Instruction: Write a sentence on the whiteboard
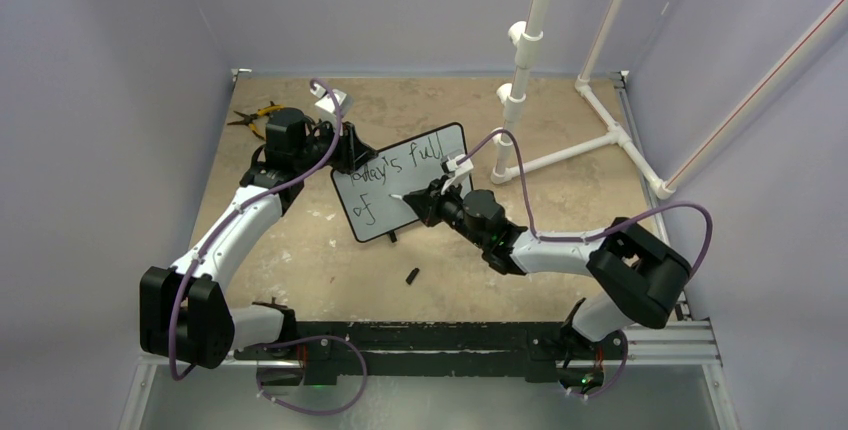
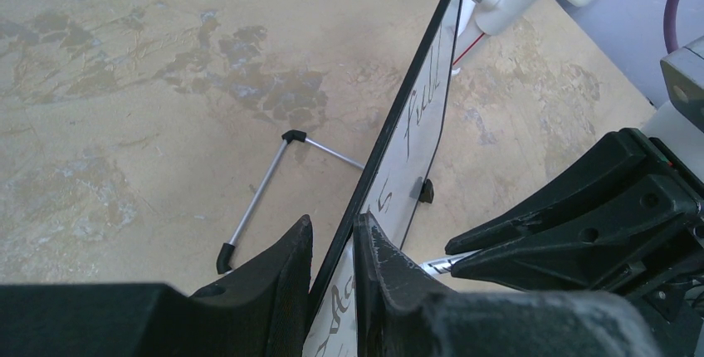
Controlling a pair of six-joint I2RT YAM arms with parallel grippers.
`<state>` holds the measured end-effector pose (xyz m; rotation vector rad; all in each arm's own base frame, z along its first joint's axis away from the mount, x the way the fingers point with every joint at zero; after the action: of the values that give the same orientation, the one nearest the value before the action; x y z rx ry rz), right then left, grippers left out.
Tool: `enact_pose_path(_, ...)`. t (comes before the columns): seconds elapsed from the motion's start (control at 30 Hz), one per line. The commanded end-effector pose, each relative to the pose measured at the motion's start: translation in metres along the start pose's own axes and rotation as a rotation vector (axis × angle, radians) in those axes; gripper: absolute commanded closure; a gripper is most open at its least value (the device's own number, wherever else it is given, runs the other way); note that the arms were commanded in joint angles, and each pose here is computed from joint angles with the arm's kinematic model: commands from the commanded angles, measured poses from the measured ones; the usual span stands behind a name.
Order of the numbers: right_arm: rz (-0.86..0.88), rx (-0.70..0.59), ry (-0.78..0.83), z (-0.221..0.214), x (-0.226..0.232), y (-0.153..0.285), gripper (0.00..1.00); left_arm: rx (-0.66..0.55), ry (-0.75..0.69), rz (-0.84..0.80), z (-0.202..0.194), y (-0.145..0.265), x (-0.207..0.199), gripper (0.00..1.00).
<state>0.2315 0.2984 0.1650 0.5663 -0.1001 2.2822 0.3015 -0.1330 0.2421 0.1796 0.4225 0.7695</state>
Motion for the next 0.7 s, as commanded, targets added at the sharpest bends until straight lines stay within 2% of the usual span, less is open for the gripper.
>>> enact_pose_path(0.0, 0.003, -0.021, -0.003, 0.006, 0.001, -0.004, 1.00, 0.065, 0.054, 0.013, -0.018, -0.004, 0.001, 0.78)
enact_pose_path(0.5, -0.019, 0.140, -0.066, -0.038, -0.013, 0.011, 1.00, 0.063, 0.053, 0.011, -0.018, -0.003, 0.001, 0.78)
enact_pose_path(0.67, 0.010, 0.097, -0.054, -0.023, -0.006, 0.013, 1.00, 0.063, 0.054, 0.011, -0.018, -0.003, 0.001, 0.78)
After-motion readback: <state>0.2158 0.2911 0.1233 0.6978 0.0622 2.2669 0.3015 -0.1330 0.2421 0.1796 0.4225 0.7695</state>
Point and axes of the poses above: each gripper's point midway between its finger pads, its own y axis back along the fingers, its own x axis along the line the jaws close on, z = x × y, the point moved 7 cm from there along y, back along the fingers, and after that the axes turned 1 degree about -y, right-handed, at the moved point
